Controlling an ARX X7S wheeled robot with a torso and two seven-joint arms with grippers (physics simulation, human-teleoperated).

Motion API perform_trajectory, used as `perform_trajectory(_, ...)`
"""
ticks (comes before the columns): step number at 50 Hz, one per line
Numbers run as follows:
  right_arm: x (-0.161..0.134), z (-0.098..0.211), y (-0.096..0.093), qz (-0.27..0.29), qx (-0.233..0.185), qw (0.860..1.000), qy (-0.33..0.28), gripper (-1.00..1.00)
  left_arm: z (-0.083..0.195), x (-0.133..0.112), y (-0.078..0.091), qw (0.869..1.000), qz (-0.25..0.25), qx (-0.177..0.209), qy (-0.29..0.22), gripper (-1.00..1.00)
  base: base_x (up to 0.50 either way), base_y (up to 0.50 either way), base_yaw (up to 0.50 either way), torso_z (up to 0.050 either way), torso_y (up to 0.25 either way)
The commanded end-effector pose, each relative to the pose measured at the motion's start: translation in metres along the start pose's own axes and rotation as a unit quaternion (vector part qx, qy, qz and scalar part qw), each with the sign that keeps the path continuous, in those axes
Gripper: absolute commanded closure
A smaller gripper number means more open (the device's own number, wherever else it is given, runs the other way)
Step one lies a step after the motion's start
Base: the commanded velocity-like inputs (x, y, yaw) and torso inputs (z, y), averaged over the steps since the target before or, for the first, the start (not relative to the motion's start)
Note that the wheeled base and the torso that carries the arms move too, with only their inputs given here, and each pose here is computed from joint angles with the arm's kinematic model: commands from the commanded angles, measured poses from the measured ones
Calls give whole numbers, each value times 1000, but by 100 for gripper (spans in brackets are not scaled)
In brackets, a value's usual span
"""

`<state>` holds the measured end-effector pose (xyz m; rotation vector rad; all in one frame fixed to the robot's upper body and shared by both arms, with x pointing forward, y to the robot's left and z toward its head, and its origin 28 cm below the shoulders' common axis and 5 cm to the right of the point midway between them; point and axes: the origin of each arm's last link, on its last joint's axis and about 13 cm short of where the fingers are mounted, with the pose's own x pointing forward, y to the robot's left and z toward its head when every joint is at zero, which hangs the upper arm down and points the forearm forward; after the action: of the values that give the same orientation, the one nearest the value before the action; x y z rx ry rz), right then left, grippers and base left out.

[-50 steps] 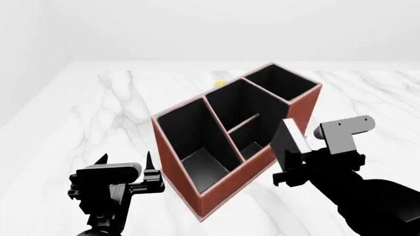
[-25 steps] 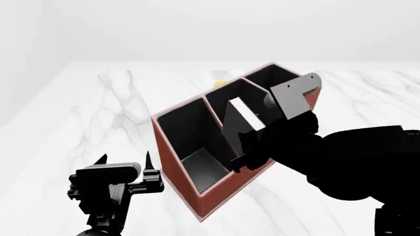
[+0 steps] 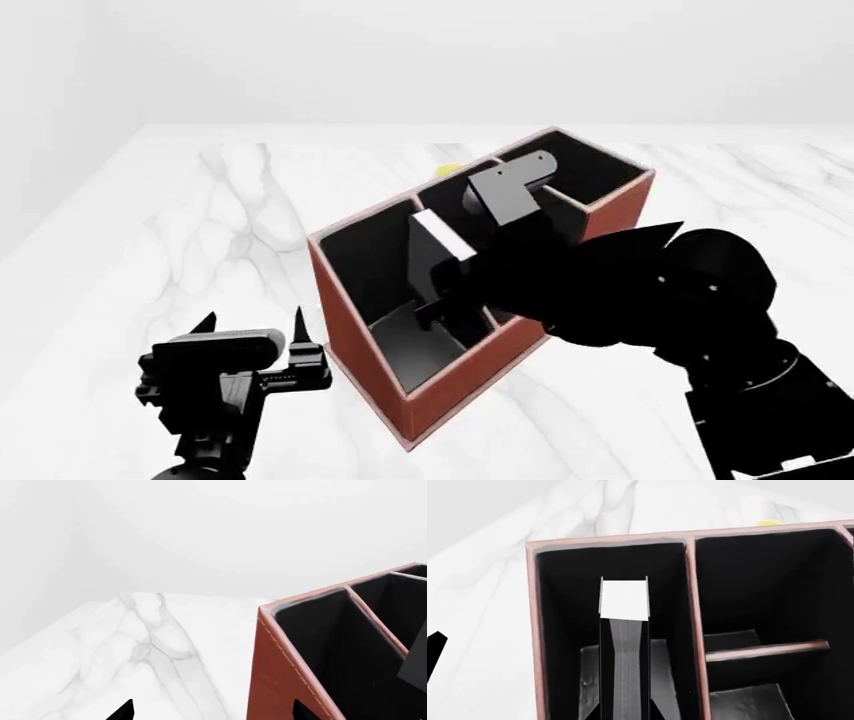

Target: Pick up the book and place it in the left compartment of the caddy.

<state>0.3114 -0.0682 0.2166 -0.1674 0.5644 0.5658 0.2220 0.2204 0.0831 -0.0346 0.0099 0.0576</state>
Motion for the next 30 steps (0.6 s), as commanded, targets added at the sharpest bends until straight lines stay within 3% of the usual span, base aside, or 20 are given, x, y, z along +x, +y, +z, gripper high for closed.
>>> perform_trajectory(1,30,2,2,16,3,1000,-15,100,1,2,3,1000,16,-1,-11,-100,0,0,0,0,10)
perform_trajectory(30,63,-17,11,24,-6,1000,-10,100,2,2,3,1000,14,-2,-12,-100,0,0,0,1,1)
